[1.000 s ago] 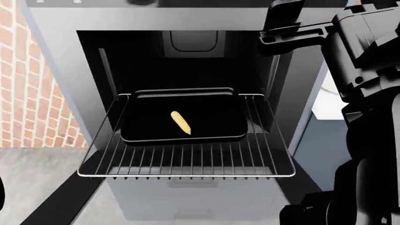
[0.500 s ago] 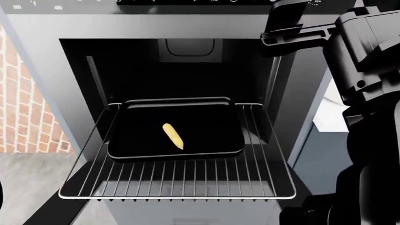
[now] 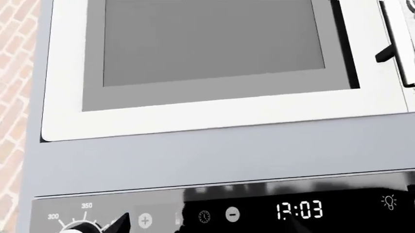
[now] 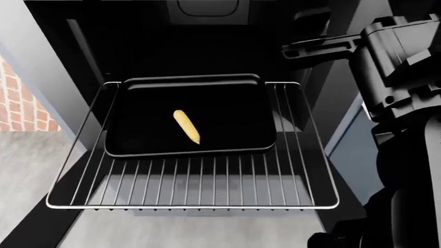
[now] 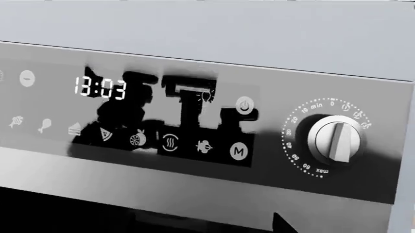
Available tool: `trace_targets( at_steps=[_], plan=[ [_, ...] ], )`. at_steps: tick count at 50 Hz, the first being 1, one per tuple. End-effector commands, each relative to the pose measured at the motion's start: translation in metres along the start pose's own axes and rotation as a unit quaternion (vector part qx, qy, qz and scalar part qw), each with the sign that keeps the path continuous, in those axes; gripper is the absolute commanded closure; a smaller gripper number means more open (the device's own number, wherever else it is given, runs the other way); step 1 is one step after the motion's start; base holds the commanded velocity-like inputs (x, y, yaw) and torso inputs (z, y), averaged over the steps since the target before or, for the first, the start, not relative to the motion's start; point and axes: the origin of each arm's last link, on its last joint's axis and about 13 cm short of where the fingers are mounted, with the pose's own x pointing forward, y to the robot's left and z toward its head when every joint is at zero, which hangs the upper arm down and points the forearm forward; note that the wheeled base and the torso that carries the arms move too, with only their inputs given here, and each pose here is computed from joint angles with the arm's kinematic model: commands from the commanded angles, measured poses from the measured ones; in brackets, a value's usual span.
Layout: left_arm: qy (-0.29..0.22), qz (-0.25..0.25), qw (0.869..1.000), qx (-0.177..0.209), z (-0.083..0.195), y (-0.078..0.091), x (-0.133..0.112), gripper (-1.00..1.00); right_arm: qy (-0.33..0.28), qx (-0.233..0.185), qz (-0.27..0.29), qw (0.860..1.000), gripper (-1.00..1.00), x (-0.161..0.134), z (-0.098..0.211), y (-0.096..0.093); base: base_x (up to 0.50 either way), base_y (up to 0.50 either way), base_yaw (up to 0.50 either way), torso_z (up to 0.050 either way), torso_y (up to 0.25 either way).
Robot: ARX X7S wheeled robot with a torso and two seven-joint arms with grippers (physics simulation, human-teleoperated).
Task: Pick the corn from the oven and place it on the plate on the counter.
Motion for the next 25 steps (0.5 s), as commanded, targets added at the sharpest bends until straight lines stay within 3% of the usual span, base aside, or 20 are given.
trace_targets(
  at_steps=[1, 11, 15, 19, 20, 21, 22, 25],
  plan=[
    [0.005, 0.010, 0.999, -0.030, 0.001, 0.000, 0.000, -1.00, 0.005, 0.001, 0.004, 1.000, -1.00, 0.000, -0.002, 0.001, 0.00, 0.00, 0.00, 0.000, 0.000],
    [0.001, 0.004, 1.000, -0.026, 0.002, -0.001, 0.000, -1.00, 0.028, -0.002, 0.019, 0.999, -1.00, 0.004, -0.005, -0.002, 0.00, 0.00, 0.00, 0.000, 0.000],
    [0.002, 0.003, 1.000, -0.027, 0.001, -0.002, -0.001, -1.00, 0.067, -0.013, 0.067, 0.995, -1.00, 0.013, -0.009, -0.003, 0.00, 0.00, 0.00, 0.000, 0.000],
    [0.004, 0.004, 1.000, -0.031, 0.001, -0.002, -0.003, -1.00, 0.101, 0.005, 0.123, 0.987, -1.00, 0.028, -0.014, 0.001, 0.00, 0.00, 0.00, 0.000, 0.000],
    [0.004, 0.003, 0.999, -0.032, 0.001, -0.003, -0.003, -1.00, 0.097, 0.005, 0.012, 0.995, -1.00, 0.037, 0.001, -0.047, 0.00, 0.00, 0.00, 0.000, 0.000],
    [0.005, 0.004, 0.999, -0.032, 0.001, -0.003, -0.004, -1.00, 0.056, -0.113, 0.000, 0.992, -1.00, 0.056, 0.025, -0.056, 0.00, 0.00, 0.00, 0.000, 0.000],
    [0.005, 0.004, 0.999, -0.033, 0.001, -0.003, -0.004, -1.00, 0.016, -0.193, -0.017, 0.981, -1.00, 0.058, 0.030, -0.065, 0.00, 0.00, 0.00, 0.000, 0.000],
    [0.005, 0.004, 0.999, -0.034, 0.002, -0.003, -0.004, -1.00, 0.002, -0.125, -0.039, 0.991, -1.00, 0.062, 0.031, -0.041, 0.00, 0.00, 0.00, 0.000, 0.000]
  ],
)
